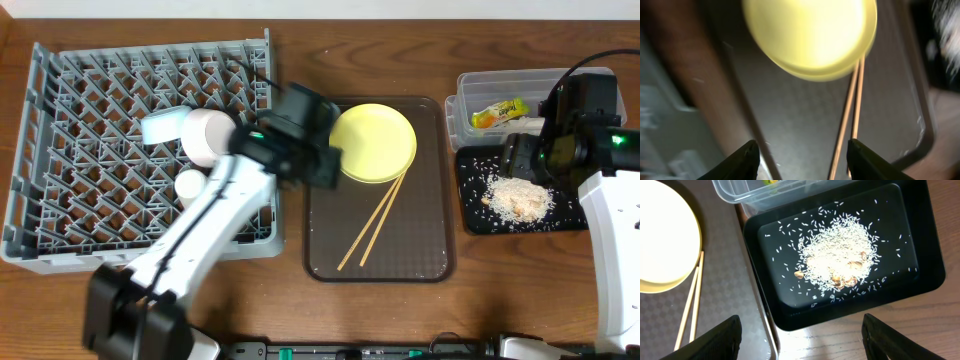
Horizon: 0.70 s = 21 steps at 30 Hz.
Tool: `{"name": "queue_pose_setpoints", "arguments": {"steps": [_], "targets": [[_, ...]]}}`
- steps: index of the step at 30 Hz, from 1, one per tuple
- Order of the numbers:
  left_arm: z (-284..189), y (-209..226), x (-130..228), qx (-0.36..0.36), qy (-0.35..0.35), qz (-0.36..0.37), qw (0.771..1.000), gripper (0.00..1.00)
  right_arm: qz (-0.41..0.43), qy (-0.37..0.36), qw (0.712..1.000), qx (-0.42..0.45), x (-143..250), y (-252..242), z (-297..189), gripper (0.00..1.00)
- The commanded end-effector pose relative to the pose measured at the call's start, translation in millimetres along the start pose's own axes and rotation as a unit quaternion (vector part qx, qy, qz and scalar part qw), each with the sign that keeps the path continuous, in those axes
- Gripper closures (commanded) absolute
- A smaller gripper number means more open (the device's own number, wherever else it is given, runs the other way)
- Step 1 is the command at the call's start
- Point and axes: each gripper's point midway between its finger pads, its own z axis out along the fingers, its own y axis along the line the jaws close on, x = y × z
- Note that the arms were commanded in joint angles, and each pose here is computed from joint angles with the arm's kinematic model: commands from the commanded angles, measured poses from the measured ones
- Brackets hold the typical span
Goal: Sort waste into correct bins and load items into the dishwasher rack
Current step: 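Reach the left gripper to the chopsticks on the brown tray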
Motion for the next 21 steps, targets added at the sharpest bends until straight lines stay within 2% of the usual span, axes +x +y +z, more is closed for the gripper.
{"name": "queue_pose_setpoints", "arguments": {"steps": [1, 9, 15, 21], "targets": [[35, -3, 29, -0.029, 0.059, 0.04, 0.997, 0.41, 0.006, -0.001, 1.0, -0.001, 0, -2, -1, 0.25], [81, -22, 66, -0.032, 0.136, 0.076, 0.987, 0.43, 0.006, 0.002, 1.0, 0.0, 1, -2, -1, 0.25], [96, -43, 88, -0.026, 0.163, 0.133, 0.977, 0.43, 0.006, 0.003, 1.0, 0.0, 1, -2, -1, 0.26], [113, -50, 100, -0.026, 0.181, 0.148, 0.972, 0.43, 0.005, 0.003, 1.0, 0.0, 2, -2, -1, 0.25]]}}
